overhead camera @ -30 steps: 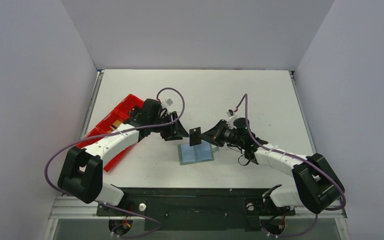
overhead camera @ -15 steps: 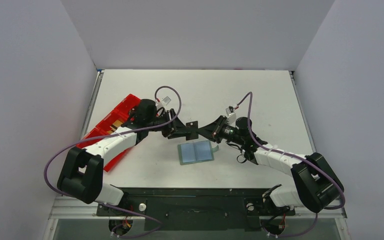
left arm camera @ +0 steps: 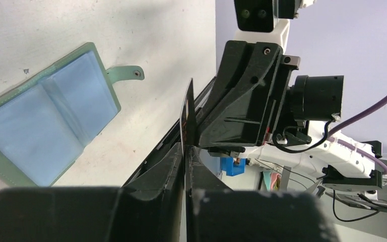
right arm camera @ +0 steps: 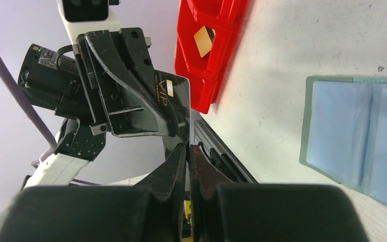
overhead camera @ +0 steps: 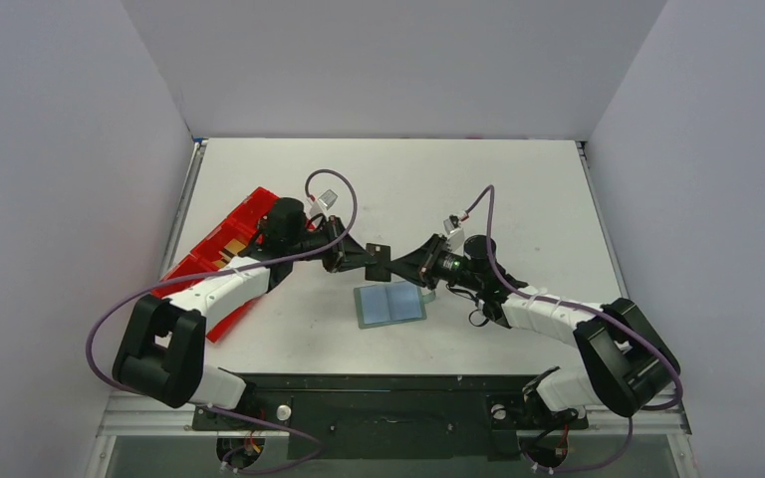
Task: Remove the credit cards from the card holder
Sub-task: Place the credit card in the storage box.
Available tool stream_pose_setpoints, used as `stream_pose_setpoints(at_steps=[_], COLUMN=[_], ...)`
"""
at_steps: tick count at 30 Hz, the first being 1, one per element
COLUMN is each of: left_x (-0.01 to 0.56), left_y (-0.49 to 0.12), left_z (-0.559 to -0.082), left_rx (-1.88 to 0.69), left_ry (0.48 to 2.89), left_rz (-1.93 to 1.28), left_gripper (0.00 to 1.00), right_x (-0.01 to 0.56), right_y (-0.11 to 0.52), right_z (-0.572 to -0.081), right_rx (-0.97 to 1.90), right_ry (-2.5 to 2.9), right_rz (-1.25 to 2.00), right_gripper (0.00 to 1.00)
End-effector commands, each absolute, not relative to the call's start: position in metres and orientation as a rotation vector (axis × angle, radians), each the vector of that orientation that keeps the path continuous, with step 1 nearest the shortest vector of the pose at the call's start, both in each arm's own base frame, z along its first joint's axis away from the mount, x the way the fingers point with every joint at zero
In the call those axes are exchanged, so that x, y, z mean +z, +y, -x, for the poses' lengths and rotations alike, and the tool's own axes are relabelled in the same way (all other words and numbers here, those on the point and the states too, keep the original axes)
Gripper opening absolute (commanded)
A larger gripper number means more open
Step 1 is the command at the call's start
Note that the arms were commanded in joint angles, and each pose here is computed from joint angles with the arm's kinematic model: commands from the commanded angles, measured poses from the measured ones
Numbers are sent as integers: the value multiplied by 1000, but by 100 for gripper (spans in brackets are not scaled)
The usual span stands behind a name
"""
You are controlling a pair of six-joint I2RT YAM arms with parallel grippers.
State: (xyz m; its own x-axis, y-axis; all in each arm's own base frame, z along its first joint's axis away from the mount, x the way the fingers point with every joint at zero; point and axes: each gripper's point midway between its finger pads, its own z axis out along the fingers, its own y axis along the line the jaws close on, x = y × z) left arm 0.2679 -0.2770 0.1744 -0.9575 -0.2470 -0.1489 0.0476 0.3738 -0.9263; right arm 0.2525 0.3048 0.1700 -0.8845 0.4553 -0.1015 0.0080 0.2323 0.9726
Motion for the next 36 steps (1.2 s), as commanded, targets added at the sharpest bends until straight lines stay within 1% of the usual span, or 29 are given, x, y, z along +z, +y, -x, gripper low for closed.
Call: stream_pose_setpoints(at_steps=[1,2,3,4,6,8,10,15,19,24,29,31,36], left_x=[188,188,187,187,186,187,187,187,183,178,180,177,176], left_y=[-276,-276,-275,-275,-274,-272,-271,-263,-244,-197,-147,-128,-94], left_z=[-268,-267,-267,-268,-268,-269,-270,-276,-289,-322,-356,-366,-390], left_rx=[-1629,-1627,-1620,-1614,-1599,-1581,-1559,-1484,-1343,-1039,-780,-694,-590], left_ry=[2300,2298,2299,2298,2298,2297,2296,2295,2306,2282,2205,2184,2112], left_rz=[116,115,119,119,121,121,124,157,234,410,586,668,796], left_gripper=[0,0,0,0,0,0,0,0,0,0,0,0,0], right_x=[182,183,176,181,178,177,176,175,175,174,172,171,170], right_y=[307,306,304,303,297,291,282,263,252,241,233,231,226], right_z=[-255,-256,-256,-257,-259,-260,-264,-262,-260,-256,-255,-254,-254], right_rx=[1686,1667,1629,1606,1528,1447,1351,1194,1120,1059,1011,998,971], right_ry=[2103,2099,2130,2120,2146,2167,2177,2210,2218,2227,2237,2244,2254], right_rz=[-362,-345,-363,-333,-323,-307,-312,-302,-287,-276,-257,-249,-232], right_gripper=[10,17,31,42,52,57,59,61,61,61,61,61,61])
